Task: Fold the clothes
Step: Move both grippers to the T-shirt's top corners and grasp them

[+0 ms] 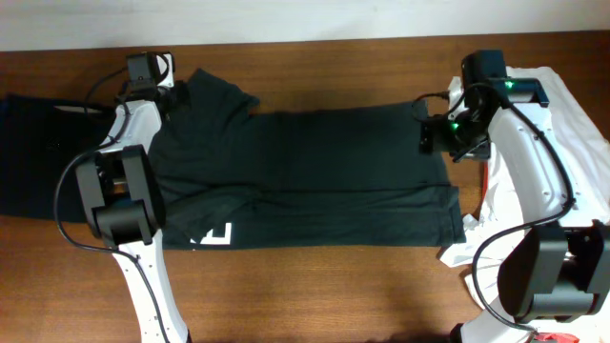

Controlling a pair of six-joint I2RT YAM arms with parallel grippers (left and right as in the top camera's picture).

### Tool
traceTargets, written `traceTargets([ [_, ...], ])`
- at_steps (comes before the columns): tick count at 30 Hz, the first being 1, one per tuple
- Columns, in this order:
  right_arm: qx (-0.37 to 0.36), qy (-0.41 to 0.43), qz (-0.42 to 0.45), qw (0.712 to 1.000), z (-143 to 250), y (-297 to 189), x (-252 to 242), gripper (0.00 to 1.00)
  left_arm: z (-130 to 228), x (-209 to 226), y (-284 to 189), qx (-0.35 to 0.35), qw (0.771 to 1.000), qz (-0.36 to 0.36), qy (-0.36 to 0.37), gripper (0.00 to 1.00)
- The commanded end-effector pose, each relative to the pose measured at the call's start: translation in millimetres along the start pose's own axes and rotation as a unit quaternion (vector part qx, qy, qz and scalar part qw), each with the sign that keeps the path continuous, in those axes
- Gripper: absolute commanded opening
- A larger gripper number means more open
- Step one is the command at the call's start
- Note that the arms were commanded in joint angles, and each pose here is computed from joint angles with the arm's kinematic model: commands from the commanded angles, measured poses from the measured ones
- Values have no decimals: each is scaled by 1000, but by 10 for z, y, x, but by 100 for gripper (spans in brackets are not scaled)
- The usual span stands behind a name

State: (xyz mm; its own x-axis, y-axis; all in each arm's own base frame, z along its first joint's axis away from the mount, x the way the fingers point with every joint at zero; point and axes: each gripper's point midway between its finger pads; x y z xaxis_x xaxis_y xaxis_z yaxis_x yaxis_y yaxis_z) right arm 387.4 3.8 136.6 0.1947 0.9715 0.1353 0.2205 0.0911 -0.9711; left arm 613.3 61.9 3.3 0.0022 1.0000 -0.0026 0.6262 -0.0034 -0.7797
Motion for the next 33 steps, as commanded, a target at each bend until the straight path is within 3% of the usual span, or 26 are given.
traceTargets([
  [1,-27,0,-8,1000,-167,32,20,80,650,-195,191,94,995,42,-10,33],
  [8,-50,-2,-12,999,-397,272,38,79,922,-241,120,151,987,49,-16,32],
  [11,-76,-5,-15,997,-569,367,52,79,948,-245,112,156,986,50,-16,3],
  [12,-102,-7,-18,995,-714,391,71,79,953,-246,108,157,986,50,-17,0],
  [18,-217,-19,-38,975,-1360,509,173,71,965,-240,102,162,985,44,-51,0],
  [30,-244,-9,-4,970,-1650,1613,-34,70,1083,-249,60,187,979,42,-69,0],
  [33,-240,-8,-1,971,-1629,1693,-51,59,1083,-251,60,187,979,43,-69,0],
])
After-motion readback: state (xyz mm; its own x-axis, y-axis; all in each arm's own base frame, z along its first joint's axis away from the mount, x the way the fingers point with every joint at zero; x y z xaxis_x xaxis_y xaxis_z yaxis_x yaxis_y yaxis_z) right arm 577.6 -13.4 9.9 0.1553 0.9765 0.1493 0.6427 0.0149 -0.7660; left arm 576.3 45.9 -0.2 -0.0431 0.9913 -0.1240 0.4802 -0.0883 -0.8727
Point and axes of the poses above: each gripper's point midway between its finger pads, its own y axis out along the fingers, its own x axis along the line the jaws close on, z = x × y, and after that the axes turned 5 degrees about y, right-handed
